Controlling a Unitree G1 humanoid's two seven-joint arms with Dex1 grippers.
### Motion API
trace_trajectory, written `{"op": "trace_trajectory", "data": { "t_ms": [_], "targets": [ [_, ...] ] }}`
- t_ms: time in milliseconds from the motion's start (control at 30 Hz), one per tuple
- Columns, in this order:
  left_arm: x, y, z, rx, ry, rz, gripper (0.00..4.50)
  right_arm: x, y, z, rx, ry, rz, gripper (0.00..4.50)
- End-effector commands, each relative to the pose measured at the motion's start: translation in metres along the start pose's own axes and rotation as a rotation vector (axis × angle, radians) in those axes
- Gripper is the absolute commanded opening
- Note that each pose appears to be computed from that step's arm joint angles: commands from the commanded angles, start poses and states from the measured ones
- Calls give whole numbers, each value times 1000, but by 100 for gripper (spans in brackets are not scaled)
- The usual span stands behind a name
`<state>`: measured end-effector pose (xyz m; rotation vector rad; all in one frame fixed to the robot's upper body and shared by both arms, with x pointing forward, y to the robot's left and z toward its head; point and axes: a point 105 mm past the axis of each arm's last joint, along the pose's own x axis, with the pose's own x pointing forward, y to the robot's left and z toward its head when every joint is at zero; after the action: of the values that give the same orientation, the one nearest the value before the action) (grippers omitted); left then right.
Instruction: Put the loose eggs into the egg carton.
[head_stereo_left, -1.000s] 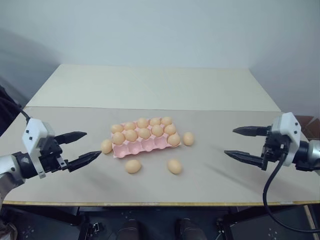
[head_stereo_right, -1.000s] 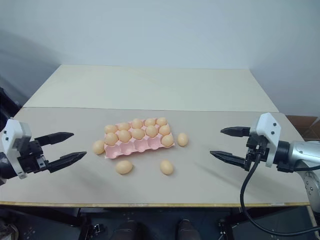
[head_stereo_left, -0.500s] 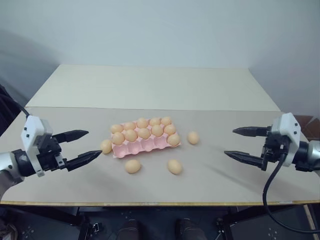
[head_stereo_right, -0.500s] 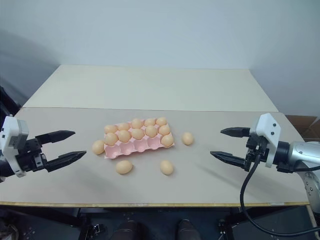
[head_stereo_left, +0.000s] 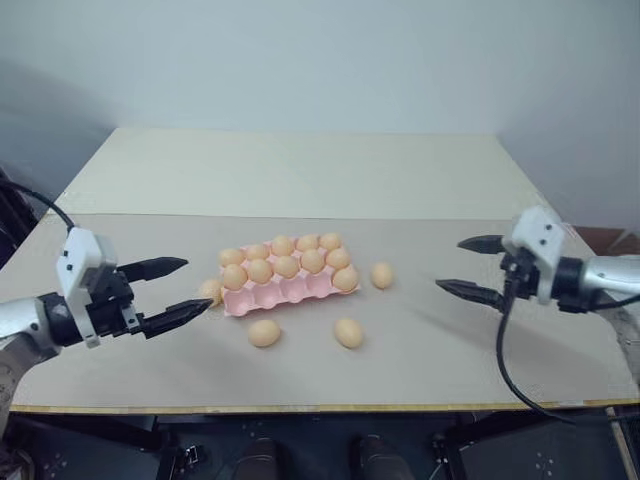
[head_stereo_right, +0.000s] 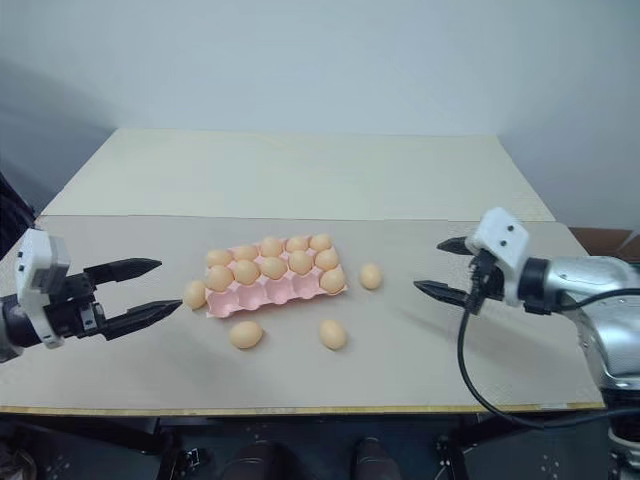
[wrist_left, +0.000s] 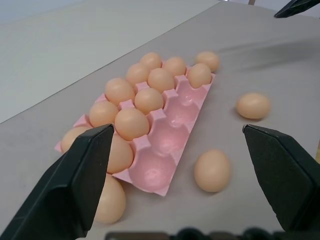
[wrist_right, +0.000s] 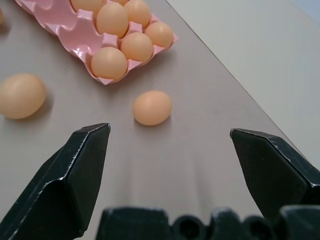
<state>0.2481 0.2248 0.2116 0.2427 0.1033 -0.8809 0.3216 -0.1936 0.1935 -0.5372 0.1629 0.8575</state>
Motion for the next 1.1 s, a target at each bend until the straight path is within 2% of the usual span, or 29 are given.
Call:
{"op": "trace_trajectory", "data": {
  "t_ms": [33, 300, 533, 633, 800, 967, 1100],
  "targets": [
    [3, 1, 7, 32, -26, -7, 449, 31, -6, -13, 9, 66, -36, 450],
    [5, 2, 8, 40, -30, -14, 449, 85, 0, -27, 21, 95, -2, 450],
    [3, 2, 8, 44, -25, -11, 449, 108, 2, -33, 45, 95, -8, 450],
    [1, 2, 8, 49, -21, -5, 450, 109, -2, -33, 54, 86, -33, 391],
    [0, 3, 8, 49, -18, 1, 450, 94, -6, -21, 52, 25, -56, 226],
    [0, 5, 7, 50, -18, 5, 450, 76, -1, 4, -25, -34, -49, 226],
    [1, 9, 7, 52, -19, 6, 450, 87, 27, 43, -74, -113, 38, 226]
  ]
}}
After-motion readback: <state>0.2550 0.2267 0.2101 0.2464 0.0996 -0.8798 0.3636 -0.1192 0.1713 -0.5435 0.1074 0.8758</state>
